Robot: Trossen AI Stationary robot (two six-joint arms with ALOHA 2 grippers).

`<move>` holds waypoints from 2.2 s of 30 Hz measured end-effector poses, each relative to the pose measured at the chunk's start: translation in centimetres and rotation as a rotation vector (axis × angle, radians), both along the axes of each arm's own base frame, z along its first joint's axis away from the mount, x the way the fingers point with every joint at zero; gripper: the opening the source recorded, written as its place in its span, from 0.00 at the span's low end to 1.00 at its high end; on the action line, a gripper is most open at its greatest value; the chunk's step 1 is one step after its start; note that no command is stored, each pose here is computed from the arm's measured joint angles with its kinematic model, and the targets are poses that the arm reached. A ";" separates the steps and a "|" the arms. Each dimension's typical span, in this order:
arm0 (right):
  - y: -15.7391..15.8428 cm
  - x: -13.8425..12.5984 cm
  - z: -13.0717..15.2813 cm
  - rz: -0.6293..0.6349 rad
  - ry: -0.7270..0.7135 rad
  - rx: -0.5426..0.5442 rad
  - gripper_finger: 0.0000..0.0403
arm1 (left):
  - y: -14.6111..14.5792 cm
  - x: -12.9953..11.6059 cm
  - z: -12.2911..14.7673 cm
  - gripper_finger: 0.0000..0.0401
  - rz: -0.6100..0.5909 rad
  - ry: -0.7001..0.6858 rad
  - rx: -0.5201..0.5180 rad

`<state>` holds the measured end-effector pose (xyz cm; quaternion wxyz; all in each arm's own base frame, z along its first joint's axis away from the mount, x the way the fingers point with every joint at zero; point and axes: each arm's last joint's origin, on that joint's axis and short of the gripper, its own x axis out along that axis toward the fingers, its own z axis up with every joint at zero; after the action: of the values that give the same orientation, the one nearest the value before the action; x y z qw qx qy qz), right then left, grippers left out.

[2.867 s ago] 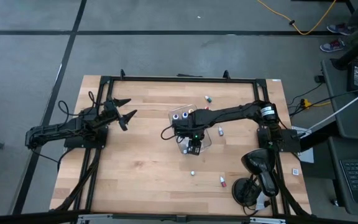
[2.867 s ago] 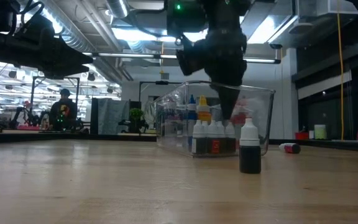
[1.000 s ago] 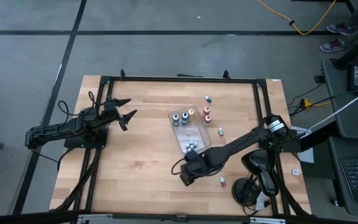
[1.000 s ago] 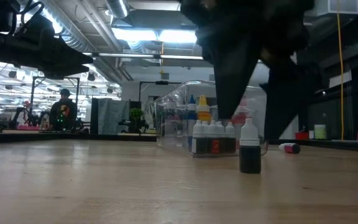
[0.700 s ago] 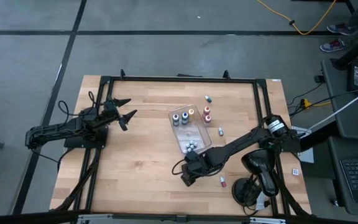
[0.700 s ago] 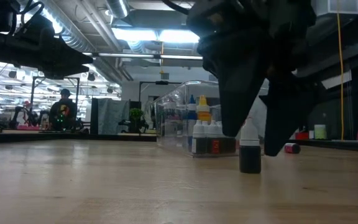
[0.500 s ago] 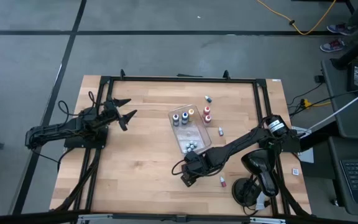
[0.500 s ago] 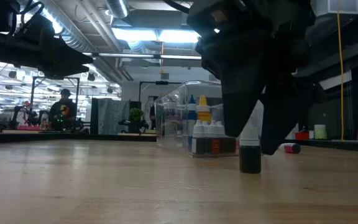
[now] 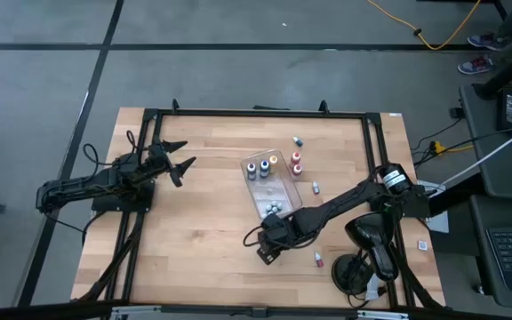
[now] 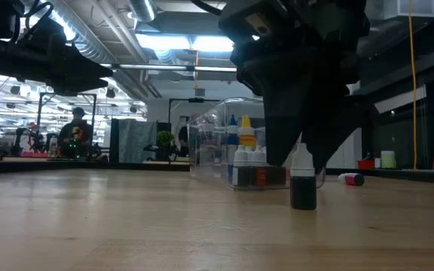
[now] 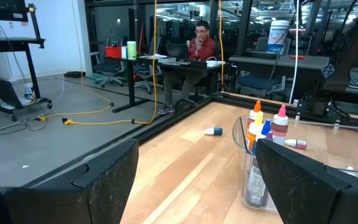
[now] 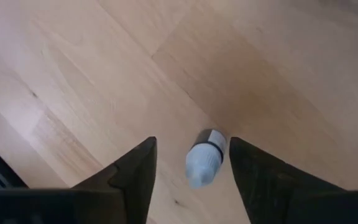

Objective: Pick & Place food coloring
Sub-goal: Put the small black food coloring bottle into the bottom of the bin

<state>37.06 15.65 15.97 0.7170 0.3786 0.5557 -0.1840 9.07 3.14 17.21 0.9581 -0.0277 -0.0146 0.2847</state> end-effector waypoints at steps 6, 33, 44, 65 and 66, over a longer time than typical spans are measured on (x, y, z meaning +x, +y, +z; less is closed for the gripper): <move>0.0 0.0 0.0 0.001 0.003 0.005 0.47 | 0.0 0.0 0.0 0.80 0.000 0.000 0.000; 0.0 -0.1 0.0 0.006 0.019 0.016 0.21 | 0.0 0.0 0.0 0.80 0.000 0.000 0.000; -0.3 0.0 2.7 0.104 0.102 -0.045 0.17 | 0.0 0.0 0.0 0.80 0.000 0.000 0.000; -8.1 2.0 14.0 0.227 0.115 -0.251 0.17 | 0.0 0.0 0.0 0.80 0.000 0.000 0.000; -8.7 2.1 14.0 0.234 0.115 -0.258 0.17 | 0.0 0.0 0.0 0.80 0.000 0.000 0.000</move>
<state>39.13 6.96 30.00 0.7432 0.2052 0.6076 -0.1905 9.07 3.14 17.21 0.9581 -0.0277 -0.0146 0.2847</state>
